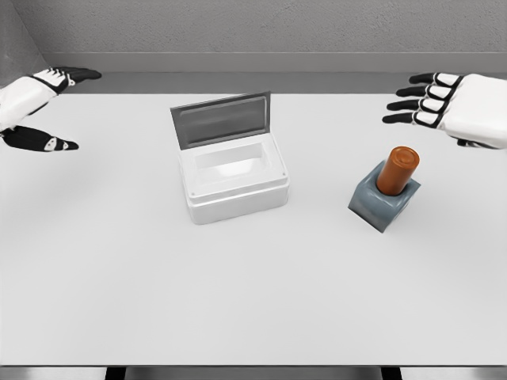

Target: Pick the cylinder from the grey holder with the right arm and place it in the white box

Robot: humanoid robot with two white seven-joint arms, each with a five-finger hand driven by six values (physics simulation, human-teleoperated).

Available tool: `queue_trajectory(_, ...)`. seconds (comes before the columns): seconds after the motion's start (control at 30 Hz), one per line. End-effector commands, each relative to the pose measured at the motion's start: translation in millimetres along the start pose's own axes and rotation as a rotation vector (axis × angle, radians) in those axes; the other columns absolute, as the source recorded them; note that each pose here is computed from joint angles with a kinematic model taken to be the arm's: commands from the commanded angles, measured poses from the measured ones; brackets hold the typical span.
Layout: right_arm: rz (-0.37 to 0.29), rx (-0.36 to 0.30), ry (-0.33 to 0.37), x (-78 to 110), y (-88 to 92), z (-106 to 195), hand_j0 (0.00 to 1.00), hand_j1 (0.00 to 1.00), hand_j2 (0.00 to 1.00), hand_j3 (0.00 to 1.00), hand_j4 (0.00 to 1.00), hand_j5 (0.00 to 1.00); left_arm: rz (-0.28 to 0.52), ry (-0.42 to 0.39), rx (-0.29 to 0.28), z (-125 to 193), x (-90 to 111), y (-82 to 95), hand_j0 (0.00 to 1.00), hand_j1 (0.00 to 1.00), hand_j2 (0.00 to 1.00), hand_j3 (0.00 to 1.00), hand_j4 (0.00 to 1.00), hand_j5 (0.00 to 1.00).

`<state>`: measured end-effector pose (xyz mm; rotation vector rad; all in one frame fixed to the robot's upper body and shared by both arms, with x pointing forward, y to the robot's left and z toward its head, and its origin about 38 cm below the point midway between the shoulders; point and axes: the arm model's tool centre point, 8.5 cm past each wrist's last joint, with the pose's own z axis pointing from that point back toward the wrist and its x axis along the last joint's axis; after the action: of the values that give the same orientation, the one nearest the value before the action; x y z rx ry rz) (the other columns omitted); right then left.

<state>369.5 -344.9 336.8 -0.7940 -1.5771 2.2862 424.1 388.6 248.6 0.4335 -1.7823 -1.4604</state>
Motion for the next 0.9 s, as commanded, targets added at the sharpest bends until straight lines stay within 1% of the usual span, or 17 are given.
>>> queue_trajectory(0.0, -0.010, 0.001, -0.003, 1.0, 2.1, 0, 1.00, 1.00, 1.00, 1.00, 1.00, 1.00, 0.157, -0.033, -0.027, -3, 4, -17.0, 1.00, 1.00, 1.00, 1.00, 1.00, 1.00)
queue_trajectory(0.03, -0.009, 0.002, -0.003, 0.8, 1.8, 0, 1.00, 1.00, 1.00, 1.00, 1.00, 1.00, 0.240, -0.064, -0.093, -2, 7, -22.1, 1.00, 1.00, 1.00, 1.00, 1.00, 1.00)
queue_trajectory(0.1, -0.011, 0.001, -0.004, 1.2, 2.5, 0, 1.00, 1.00, 1.00, 1.00, 1.00, 1.00, 0.363, -0.146, -0.205, -2, 15, -25.0, 1.00, 1.00, 1.00, 1.00, 1.00, 1.00)
queue_trajectory(0.2, -0.014, -0.012, 0.000, 0.0, 0.1, 1, 1.00, 1.00, 1.00, 1.00, 1.00, 1.00, 0.404, -0.202, -0.178, -10, 25, -20.3, 1.00, 1.00, 1.00, 1.00, 1.00, 1.00)
queue_trajectory(0.27, -0.009, -0.010, 0.003, -1.5, -2.0, 1, 1.00, 1.00, 1.00, 1.00, 1.00, 1.00, 0.488, -0.237, -0.104, -11, 26, -8.3, 1.00, 1.00, 1.00, 1.00, 1.00, 1.00)
queue_trajectory(0.3, -0.007, 0.007, 0.011, -4.2, -0.8, 1, 1.00, 1.00, 1.00, 1.00, 1.00, 1.00, 0.546, -0.199, -0.089, -14, 22, -1.1, 1.00, 1.00, 1.00, 1.00, 1.00, 1.00)
queue_trajectory(0.33, -0.006, 0.093, 0.011, -9.5, 2.9, -8, 1.00, 1.00, 1.00, 1.00, 1.00, 1.00, 0.585, -0.146, -0.090, -18, 17, 6.3, 1.00, 1.00, 1.00, 1.00, 1.00, 1.00)
queue_trajectory(0.37, -0.029, 0.156, 0.009, -14.8, 9.8, -19, 1.00, 1.00, 1.00, 1.00, 1.00, 1.00, 0.595, -0.128, -0.091, -19, 16, 8.6, 1.00, 1.00, 1.00, 1.00, 1.00, 1.00)
queue_trajectory(0.4, -0.062, 0.215, 0.020, -26.5, 12.4, -27, 1.00, 1.00, 1.00, 1.00, 1.00, 1.00, 0.575, -0.134, -0.091, -19, 16, 9.5, 1.00, 1.00, 1.00, 1.00, 1.00, 1.00)
queue_trajectory(0.43, -0.062, 0.259, 0.017, -29.1, 13.3, -33, 1.00, 1.00, 1.00, 1.00, 1.00, 1.00, 0.543, -0.157, -0.079, -18, 18, 13.7, 1.00, 1.00, 1.00, 1.00, 1.00, 1.00)
queue_trajectory(0.5, -0.050, 0.295, 0.014, -29.4, 13.7, -35, 1.00, 1.00, 1.00, 1.00, 1.00, 1.00, 0.398, -0.176, -0.109, -16, 22, 16.6, 1.00, 1.00, 1.00, 1.00, 1.00, 1.00)
queue_trajectory(0.53, -0.048, 0.299, 0.022, -32.1, 12.2, -34, 1.00, 1.00, 1.00, 1.00, 1.00, 1.00, 0.378, -0.188, -0.115, -16, 23, 15.1, 1.00, 1.00, 1.00, 1.00, 1.00, 1.00)
queue_trajectory(0.67, -0.074, 0.322, -0.006, -29.0, 25.1, -51, 1.00, 1.00, 1.00, 1.00, 1.00, 1.00, 0.384, -0.151, -0.113, -9, 15, 16.7, 1.00, 1.00, 1.00, 1.00, 1.00, 1.00)
queue_trajectory(0.7, -0.078, 0.314, -0.026, -24.8, 26.3, -59, 1.00, 1.00, 1.00, 1.00, 1.00, 1.00, 0.409, -0.108, -0.116, -10, 10, 17.8, 1.00, 1.00, 1.00, 1.00, 1.00, 1.00)
queue_trajectory(0.77, -0.079, 0.301, -0.044, -21.0, 25.1, -67, 1.00, 1.00, 1.00, 1.00, 1.00, 1.00, 0.569, 0.106, -0.123, -10, -10, 18.9, 1.00, 1.00, 1.00, 1.00, 1.00, 1.00)
queue_trajectory(0.8, -0.077, 0.298, -0.050, -19.7, 24.5, -69, 1.00, 1.00, 1.00, 1.00, 1.00, 1.00, 0.586, 0.119, -0.120, -11, -11, 19.6, 1.00, 1.00, 1.00, 1.00, 1.00, 1.00)
queue_trajectory(0.87, -0.080, 0.312, -0.064, -15.4, 29.7, -72, 1.00, 1.00, 1.00, 1.00, 1.00, 1.00, 0.603, 0.095, -0.096, -18, -9, 19.6, 1.00, 1.00, 1.00, 1.00, 1.00, 1.00)
